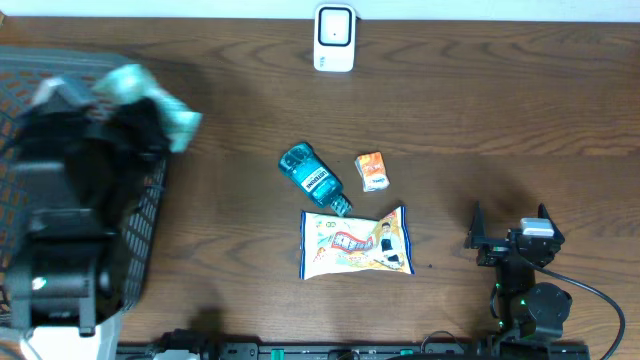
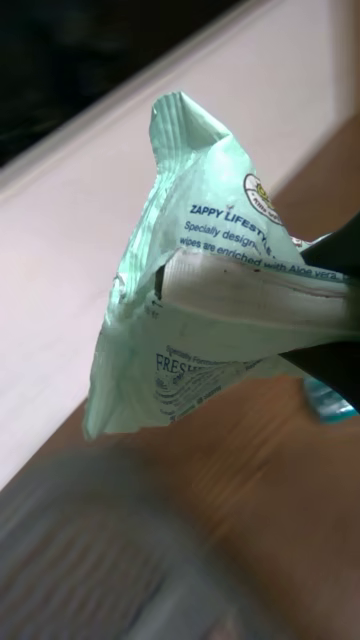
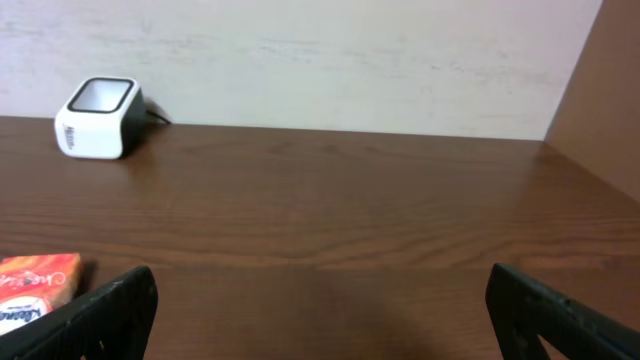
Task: Scan the item barcode
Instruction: 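Carry the mint-green pouch out and set it right of the orange package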
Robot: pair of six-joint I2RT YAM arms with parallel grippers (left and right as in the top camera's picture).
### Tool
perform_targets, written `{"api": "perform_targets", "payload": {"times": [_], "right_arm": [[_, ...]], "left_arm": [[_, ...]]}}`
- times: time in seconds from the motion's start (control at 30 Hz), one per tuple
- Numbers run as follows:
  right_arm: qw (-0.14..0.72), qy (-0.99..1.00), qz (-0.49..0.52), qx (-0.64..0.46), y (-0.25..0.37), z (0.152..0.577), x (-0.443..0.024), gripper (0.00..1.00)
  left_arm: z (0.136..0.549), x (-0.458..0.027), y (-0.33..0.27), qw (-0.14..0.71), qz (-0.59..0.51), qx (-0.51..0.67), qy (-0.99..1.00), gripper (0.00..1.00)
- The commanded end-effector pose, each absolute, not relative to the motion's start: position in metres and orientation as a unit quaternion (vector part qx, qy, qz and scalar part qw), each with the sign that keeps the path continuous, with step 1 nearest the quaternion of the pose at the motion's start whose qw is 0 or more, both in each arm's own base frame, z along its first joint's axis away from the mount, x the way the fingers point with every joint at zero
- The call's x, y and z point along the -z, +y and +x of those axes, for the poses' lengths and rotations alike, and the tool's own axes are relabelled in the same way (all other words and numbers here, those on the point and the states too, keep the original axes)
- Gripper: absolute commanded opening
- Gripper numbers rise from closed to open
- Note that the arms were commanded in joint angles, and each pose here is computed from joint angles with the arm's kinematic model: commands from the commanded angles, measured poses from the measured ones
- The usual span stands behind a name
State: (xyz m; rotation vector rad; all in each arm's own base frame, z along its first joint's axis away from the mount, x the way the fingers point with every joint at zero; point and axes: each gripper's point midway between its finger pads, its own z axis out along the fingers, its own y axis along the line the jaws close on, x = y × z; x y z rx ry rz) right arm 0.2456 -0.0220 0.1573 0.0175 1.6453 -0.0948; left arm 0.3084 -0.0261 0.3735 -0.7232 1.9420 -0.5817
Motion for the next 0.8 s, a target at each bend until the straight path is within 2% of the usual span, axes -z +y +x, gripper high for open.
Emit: {"api": "perform_targets", "payload": {"times": [0.0, 0.17, 0.4, 0.57, 0.77], "right_arm": [[0.678, 0.734, 0.007, 0.04, -0.021, 0.246, -0.156, 0.99], [0.678, 0.734, 0.007, 0.04, -0.021, 0.246, -0.156, 0.99], [0.678, 0.734, 0.007, 0.04, -0.021, 0.246, -0.156, 0.99], [0.678, 0.734, 0.007, 0.04, -0.021, 0.246, -0.156, 0.99], [0.678, 0.734, 0.007, 0.04, -0.021, 0.246, -0.156, 0.99]], "left_arm": [[0.324, -0.354, -0.077, 0.451, -0.242, 0.226, 0.829, 0.08], [0.349, -0.31, -0.179, 0.401, -0.146, 0.244, 0.871, 0.07], [0.367, -0.197, -0.313, 0.326, -0.05, 0.244, 0.912, 0.07], [0.354, -0.124, -0.37, 0.29, -0.005, 0.234, 0.928, 0.07], [0.337, -0.065, -0.396, 0.253, 0.003, 0.218, 0.942, 0.08]]}}
